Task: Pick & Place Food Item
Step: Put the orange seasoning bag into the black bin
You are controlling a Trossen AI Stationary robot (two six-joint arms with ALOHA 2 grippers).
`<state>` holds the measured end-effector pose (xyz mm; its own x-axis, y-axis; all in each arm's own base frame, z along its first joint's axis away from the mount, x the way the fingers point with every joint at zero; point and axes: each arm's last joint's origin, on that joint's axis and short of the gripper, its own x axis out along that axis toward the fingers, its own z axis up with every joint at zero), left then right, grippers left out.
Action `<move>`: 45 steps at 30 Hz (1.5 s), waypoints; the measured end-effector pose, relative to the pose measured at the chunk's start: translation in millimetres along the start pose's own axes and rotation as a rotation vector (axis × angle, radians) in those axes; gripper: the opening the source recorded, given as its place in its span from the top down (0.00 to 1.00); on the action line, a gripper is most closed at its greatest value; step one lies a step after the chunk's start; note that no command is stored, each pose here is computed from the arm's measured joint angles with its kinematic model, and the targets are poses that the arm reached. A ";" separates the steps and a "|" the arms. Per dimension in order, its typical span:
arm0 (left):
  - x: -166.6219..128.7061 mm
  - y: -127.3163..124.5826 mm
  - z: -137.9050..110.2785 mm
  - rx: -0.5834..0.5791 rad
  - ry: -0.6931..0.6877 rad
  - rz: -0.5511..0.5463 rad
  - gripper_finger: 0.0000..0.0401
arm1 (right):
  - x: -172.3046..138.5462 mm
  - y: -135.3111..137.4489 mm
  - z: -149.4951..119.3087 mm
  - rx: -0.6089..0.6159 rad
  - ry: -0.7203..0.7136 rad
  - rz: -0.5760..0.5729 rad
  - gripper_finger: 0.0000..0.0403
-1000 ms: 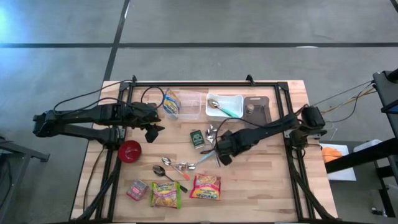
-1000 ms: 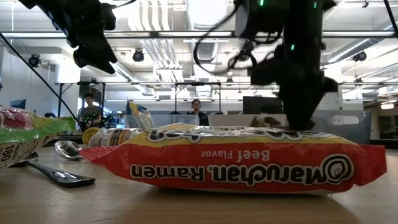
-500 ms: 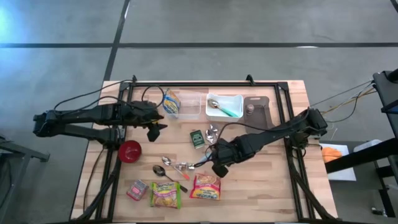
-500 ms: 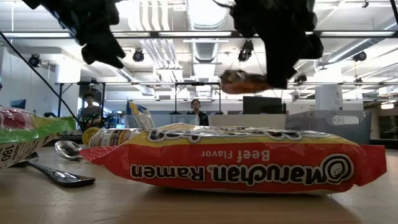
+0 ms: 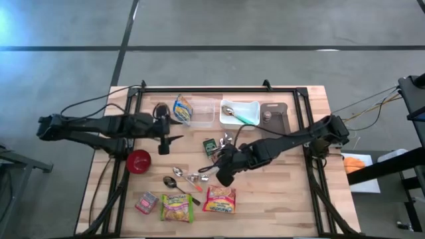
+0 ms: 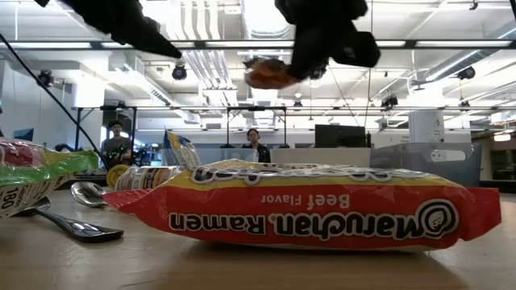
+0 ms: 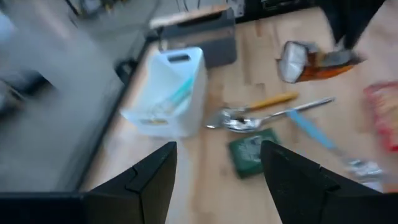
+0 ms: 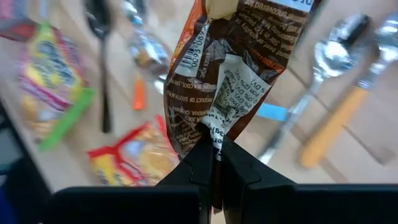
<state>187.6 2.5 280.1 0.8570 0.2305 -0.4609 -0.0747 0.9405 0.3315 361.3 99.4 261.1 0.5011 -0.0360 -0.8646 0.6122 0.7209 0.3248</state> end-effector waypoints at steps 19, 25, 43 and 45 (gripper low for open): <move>25.4 -106.8 11.2 0.816 -0.211 0.076 0.41 | -0.9 12.0 26.5 0.063 -0.091 0.241 0.98; 45.7 -121.7 14.0 0.963 -0.162 0.067 0.41 | -1.6 13.9 26.6 0.053 -0.077 0.272 0.98; 63.8 -129.6 28.0 0.995 -0.187 0.105 0.51 | -2.8 18.4 24.4 0.017 -0.074 0.318 0.98; 64.1 -129.5 27.2 0.997 -0.180 0.101 0.58 | -2.9 18.8 24.5 0.014 -0.073 0.323 0.98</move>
<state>266.1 -111.3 230.0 0.9405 0.1788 -0.2891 0.2373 0.2637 0.9350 386.3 96.1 279.1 0.7130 0.1432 -0.6863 0.4223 0.6936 0.5835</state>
